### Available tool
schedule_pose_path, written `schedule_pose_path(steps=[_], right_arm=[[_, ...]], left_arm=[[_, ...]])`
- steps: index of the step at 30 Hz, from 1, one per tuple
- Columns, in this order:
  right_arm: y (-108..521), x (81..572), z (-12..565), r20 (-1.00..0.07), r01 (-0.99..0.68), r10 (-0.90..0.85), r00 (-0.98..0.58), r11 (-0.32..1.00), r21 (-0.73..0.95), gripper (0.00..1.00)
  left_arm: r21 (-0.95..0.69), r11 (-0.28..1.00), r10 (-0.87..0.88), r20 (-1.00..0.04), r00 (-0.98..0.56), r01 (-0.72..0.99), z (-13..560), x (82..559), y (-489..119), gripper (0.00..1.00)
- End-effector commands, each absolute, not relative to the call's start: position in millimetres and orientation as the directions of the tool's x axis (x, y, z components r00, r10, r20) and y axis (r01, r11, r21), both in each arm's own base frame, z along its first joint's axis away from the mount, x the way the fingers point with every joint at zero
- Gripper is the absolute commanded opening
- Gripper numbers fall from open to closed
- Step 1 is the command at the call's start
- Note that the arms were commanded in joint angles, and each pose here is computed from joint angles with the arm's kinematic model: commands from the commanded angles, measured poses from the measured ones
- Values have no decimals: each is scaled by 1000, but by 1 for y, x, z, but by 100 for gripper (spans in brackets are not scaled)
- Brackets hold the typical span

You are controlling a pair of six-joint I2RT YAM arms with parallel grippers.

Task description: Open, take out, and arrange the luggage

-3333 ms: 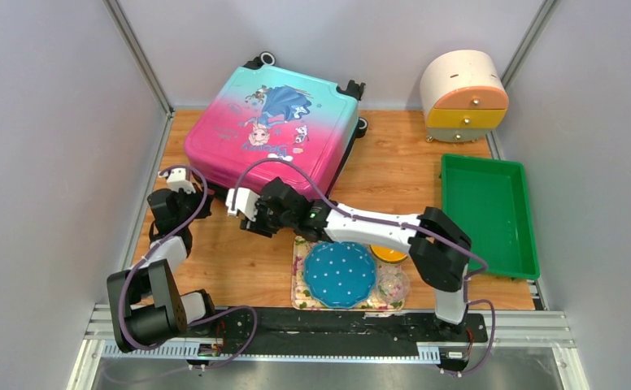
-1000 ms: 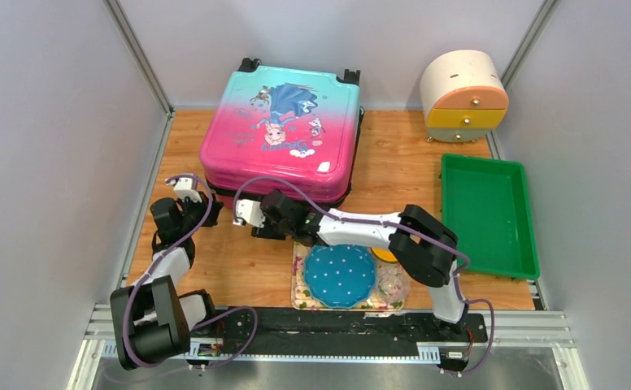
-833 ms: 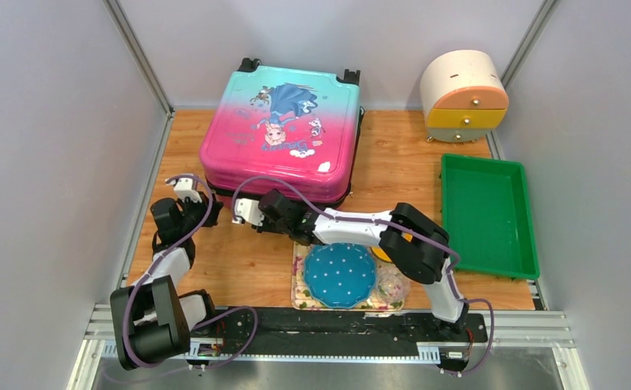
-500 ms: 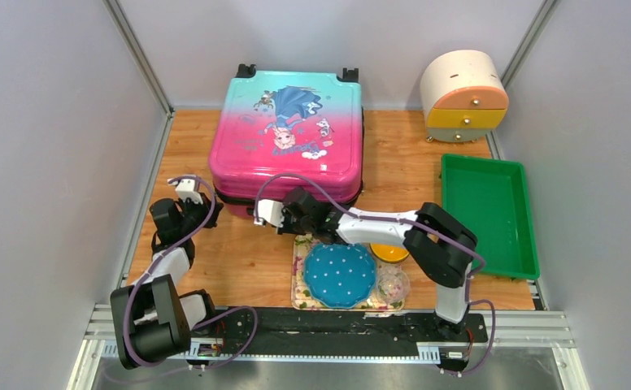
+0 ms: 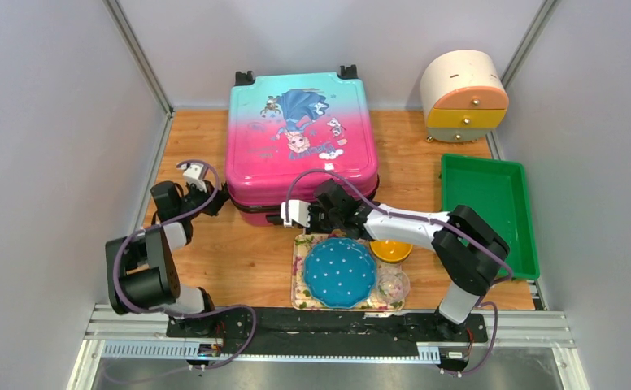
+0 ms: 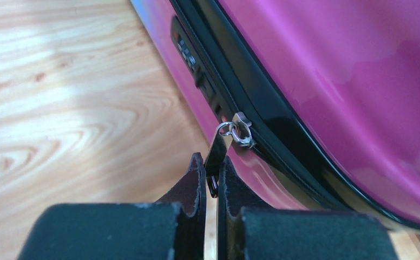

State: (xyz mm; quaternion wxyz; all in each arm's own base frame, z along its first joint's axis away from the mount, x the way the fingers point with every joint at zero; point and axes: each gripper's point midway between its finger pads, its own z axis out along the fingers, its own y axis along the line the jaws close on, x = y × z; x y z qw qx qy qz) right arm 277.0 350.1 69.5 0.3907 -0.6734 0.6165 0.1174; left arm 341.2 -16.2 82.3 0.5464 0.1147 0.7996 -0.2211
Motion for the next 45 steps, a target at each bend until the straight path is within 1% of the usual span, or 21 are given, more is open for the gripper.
schedule_pose_path(steps=[1,8,9,11,12,13,15,16,22,26,27,28,29,30,32,35,36,41,42,43,45], right_arm=[[249,286,34,-429,-936,-903,17,137,-325,0],[232,291,37,-429,-935,-903,15,138,-325,0],[231,290,37,-428,-936,-904,18,135,-326,0],[228,290,37,-428,-936,-903,18,135,-324,0],[227,289,36,-426,-937,-905,15,136,-322,0],[226,289,35,-427,-939,-904,13,136,-317,0],[222,290,35,-427,-939,-904,7,141,-313,0],[221,290,36,-428,-940,-904,4,143,-311,0],[212,291,36,-432,-943,-902,-7,150,-298,0],[216,292,46,-452,-943,-892,7,144,-299,0],[217,291,49,-455,-946,-890,3,145,-289,5],[222,291,54,-473,-947,-881,5,148,-285,14],[225,292,61,-490,-946,-872,1,158,-283,33],[231,294,74,-513,-947,-858,2,163,-277,39],[239,295,90,-547,-947,-837,-3,179,-268,53],[253,295,122,-610,-950,-792,-2,192,-245,59],[255,287,127,-619,-960,-785,-14,183,-211,59],[262,270,175,-687,-973,-726,-25,176,-150,58],[263,264,182,-708,-975,-706,-38,181,-129,58],[262,262,195,-737,-968,-671,-81,229,-103,58],[261,264,210,-763,-954,-634,-126,289,-83,58]], left_arm=[[73,947,98,-993,-63,313,159,422,41,0],[65,947,88,-994,-59,316,158,490,37,0],[47,949,77,-994,-83,313,146,499,38,0],[45,955,64,-996,-58,293,158,524,41,0],[24,957,53,-994,-92,288,143,533,42,0],[42,957,61,-996,-58,289,157,547,44,0],[54,952,79,-994,-70,301,145,562,38,0],[81,953,97,-994,-41,291,156,574,40,0],[58,961,77,-995,-60,269,151,604,40,0],[46,958,73,-994,-84,282,148,595,37,0],[59,955,80,-995,-60,291,162,588,34,18],[48,952,77,-993,-86,303,151,575,30,29],[44,952,74,-993,-87,303,153,568,28,36],[42,952,75,-993,-97,304,157,556,27,47],[29,957,64,-991,-114,288,163,546,31,53],[-54,961,-8,-986,-167,271,175,532,41,56],[-80,957,-24,-980,-196,280,177,526,40,61],[-100,942,-22,-971,-238,321,190,509,38,62],[-103,944,-33,-975,-220,314,206,515,40,62],[-113,950,-48,-974,-223,291,211,520,44,62],[-168,948,-114,-972,-206,269,237,534,45,70]])
